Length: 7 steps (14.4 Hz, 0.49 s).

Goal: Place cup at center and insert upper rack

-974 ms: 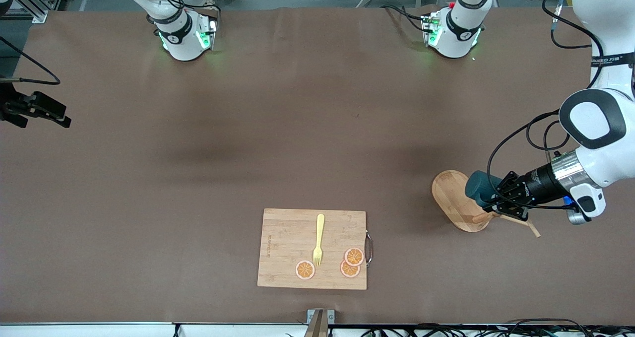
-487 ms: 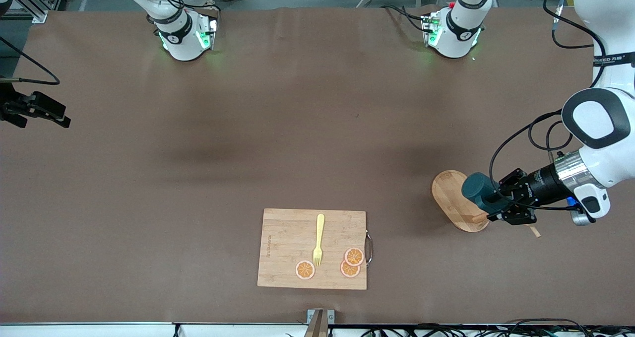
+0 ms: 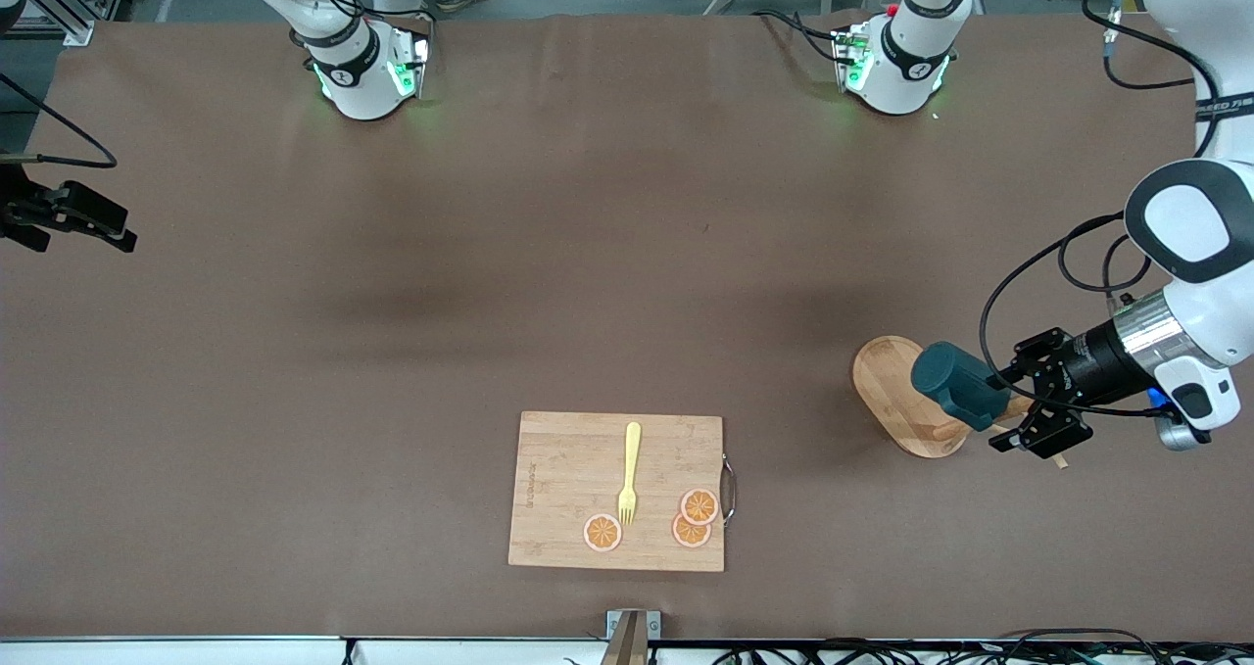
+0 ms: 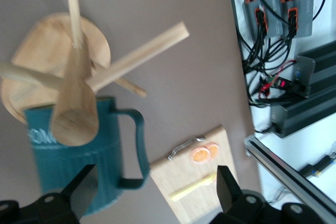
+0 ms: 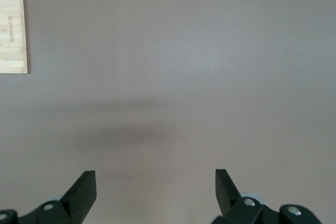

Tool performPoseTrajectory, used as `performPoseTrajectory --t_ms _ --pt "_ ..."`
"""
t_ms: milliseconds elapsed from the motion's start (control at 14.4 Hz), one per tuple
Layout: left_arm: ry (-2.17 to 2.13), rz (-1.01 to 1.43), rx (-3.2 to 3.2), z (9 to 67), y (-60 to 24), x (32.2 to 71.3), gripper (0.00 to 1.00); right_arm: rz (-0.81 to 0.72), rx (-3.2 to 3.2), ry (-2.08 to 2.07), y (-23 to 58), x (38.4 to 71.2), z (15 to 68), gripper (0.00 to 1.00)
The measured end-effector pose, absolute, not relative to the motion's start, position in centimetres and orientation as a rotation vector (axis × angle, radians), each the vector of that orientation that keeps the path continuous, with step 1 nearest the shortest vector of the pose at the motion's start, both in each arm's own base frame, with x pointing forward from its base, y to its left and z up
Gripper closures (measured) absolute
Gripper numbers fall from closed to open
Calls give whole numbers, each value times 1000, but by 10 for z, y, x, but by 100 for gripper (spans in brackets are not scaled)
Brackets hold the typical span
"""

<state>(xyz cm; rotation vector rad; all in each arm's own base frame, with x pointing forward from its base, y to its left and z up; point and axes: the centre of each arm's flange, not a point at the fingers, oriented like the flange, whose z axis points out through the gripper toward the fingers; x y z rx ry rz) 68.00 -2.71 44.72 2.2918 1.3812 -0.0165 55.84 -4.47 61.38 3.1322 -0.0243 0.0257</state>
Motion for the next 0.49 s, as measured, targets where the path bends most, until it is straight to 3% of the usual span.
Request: performPoseTrajectory --t_ms 487 --pt "875 28 2679 488 -27 652 0 26 3132 -24 -45 558 614 0"
